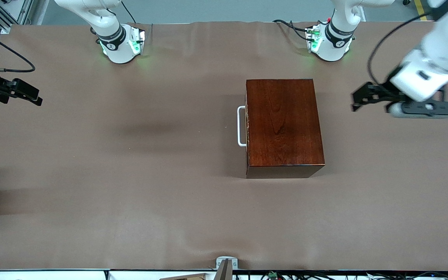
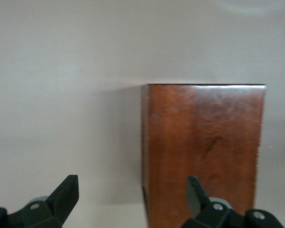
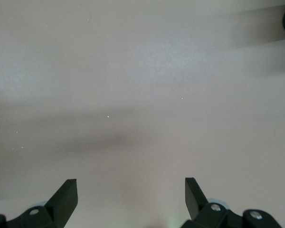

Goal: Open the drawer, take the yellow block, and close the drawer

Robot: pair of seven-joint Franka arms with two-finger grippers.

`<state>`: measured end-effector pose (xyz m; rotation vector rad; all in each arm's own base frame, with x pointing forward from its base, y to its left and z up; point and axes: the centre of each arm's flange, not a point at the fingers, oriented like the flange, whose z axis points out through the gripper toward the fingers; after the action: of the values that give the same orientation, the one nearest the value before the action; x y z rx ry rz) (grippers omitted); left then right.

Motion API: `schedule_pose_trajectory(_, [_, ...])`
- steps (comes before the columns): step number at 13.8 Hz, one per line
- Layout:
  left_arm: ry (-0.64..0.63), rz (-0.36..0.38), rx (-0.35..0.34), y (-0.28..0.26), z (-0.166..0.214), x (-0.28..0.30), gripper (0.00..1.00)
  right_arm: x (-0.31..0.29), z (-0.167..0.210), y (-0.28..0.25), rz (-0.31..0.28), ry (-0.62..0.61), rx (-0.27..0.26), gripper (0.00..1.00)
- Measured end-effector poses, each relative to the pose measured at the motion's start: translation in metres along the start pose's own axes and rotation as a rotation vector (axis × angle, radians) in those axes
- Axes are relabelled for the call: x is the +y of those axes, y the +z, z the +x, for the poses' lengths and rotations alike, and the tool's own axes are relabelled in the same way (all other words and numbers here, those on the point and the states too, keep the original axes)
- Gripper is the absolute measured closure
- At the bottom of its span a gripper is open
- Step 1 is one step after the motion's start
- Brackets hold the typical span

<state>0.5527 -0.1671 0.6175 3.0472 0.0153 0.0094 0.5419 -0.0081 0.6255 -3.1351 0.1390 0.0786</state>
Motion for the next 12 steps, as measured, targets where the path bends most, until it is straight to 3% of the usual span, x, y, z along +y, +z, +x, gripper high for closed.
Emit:
schedule_pose_trajectory(7, [-0.129,0.025,-0.045,0.065,-0.031,0.182,0.00,0.000,0.000,0.000,0.000,0.000,0.000,0.00])
schedule_pose_trajectory(12, [-0.062,0.032,-0.056,0.131,-0.079,0.291,0.00,0.000,0.000,0.000,0.000,0.000,0.000,0.00])
